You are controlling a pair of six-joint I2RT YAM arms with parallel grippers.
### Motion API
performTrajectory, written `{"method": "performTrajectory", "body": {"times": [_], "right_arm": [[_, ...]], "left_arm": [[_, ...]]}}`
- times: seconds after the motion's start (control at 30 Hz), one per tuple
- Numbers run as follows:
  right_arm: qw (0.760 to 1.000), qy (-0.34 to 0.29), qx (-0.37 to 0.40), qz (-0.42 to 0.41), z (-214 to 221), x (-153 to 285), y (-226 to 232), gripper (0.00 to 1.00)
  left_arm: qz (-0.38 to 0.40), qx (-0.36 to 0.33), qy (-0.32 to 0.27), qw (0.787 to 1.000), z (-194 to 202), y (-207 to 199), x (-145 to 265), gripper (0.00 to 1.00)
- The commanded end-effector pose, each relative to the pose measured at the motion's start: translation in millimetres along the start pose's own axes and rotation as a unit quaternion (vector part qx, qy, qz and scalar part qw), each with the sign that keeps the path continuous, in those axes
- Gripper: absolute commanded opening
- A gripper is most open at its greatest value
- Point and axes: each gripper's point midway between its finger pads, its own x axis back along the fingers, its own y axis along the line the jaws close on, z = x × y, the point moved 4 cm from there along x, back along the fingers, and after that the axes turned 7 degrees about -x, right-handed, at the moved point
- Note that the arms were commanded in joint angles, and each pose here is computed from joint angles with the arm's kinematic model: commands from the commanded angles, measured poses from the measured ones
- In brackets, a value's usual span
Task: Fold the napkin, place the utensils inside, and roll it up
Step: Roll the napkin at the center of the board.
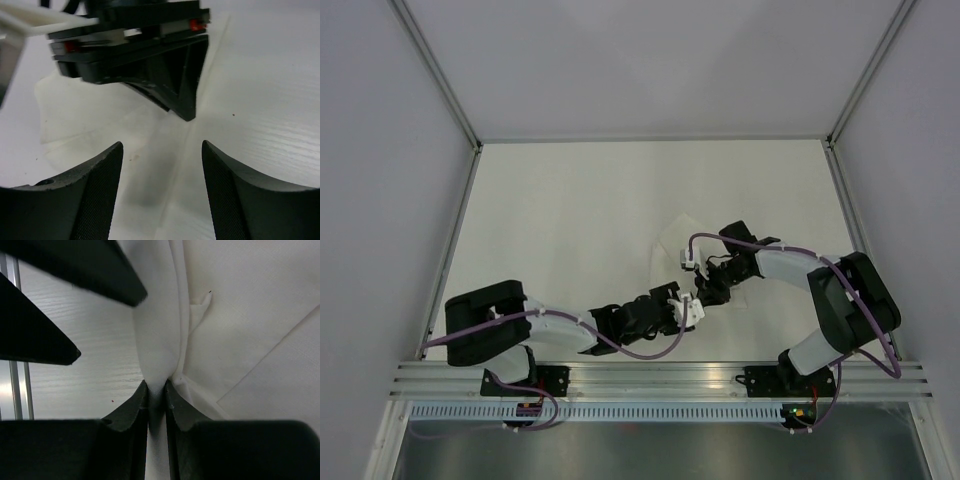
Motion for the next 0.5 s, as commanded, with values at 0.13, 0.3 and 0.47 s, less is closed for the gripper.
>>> {"method": "performTrajectory", "body": {"times": [0.13,0.3,0.47], "right_arm": [[0.999,0.038,-0.029,-0.016,22,-2,4,0.00],[0.999,0.039,-0.031,-0.017,22,-3,2,0.01],[0.998,0.040,-0.034,-0.020,22,-3,2,0.00]], "left_arm": [[0.057,-0.121,0.023,0.991,3,-26,-27,0.70],[0.060,-0.163,0.043,0.984,19,-30,-40,0.71],[0.053,-0.180,0.064,0.980,38,-28,-45,0.70]]}}
